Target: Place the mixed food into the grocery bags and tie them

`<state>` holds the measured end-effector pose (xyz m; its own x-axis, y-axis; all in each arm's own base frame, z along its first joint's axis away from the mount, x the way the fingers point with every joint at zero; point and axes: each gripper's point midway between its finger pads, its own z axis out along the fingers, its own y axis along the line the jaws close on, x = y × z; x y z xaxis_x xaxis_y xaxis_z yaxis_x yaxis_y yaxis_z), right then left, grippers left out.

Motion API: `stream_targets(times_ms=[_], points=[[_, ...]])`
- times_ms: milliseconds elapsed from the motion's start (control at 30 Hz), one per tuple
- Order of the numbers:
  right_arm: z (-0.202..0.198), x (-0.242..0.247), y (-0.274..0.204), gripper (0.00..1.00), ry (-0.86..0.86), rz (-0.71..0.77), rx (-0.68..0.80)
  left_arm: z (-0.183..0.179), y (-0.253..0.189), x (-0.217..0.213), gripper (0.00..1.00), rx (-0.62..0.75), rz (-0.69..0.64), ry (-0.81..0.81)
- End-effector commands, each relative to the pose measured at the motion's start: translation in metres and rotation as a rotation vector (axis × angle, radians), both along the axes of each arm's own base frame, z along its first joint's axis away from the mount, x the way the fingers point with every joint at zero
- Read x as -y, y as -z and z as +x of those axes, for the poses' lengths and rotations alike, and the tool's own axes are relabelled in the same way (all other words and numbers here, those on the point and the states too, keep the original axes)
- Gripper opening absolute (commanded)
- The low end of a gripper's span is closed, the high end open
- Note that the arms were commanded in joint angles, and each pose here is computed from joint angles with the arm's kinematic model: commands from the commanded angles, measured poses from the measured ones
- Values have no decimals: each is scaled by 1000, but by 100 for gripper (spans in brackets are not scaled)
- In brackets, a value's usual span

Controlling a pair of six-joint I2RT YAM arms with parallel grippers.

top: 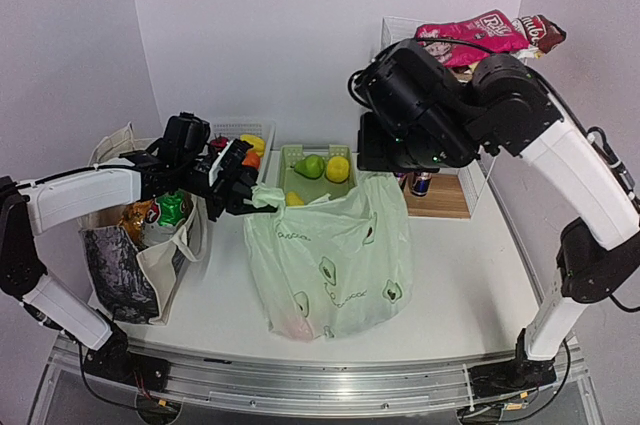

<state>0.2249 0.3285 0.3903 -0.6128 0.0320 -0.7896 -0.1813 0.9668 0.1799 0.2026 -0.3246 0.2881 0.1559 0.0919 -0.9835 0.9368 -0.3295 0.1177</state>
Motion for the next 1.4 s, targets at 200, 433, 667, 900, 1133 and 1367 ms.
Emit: stream_targets(times_ms=[200,433,667,900,1133,1367], points=[[-22,21,45,85,-307,-466,-137,-4,-12,-7,8,100,-32,5],[22,4,-32,89,-640,-338,109,0,-12,-7,9,108,-10,1],[37,11,-48,91,-968,-34,140,-1,-2,-10,13,108,68,-1],[79,64,-72,91,-1024,353,64,-6,-2,-14,14,93,76,-10],[67,72,-62,91,-1200,348,179,-7,-6,-13,14,130,39,-4],[46,91,18,91,-1277,370,136,-4,-10,-13,17,88,77,-25]])
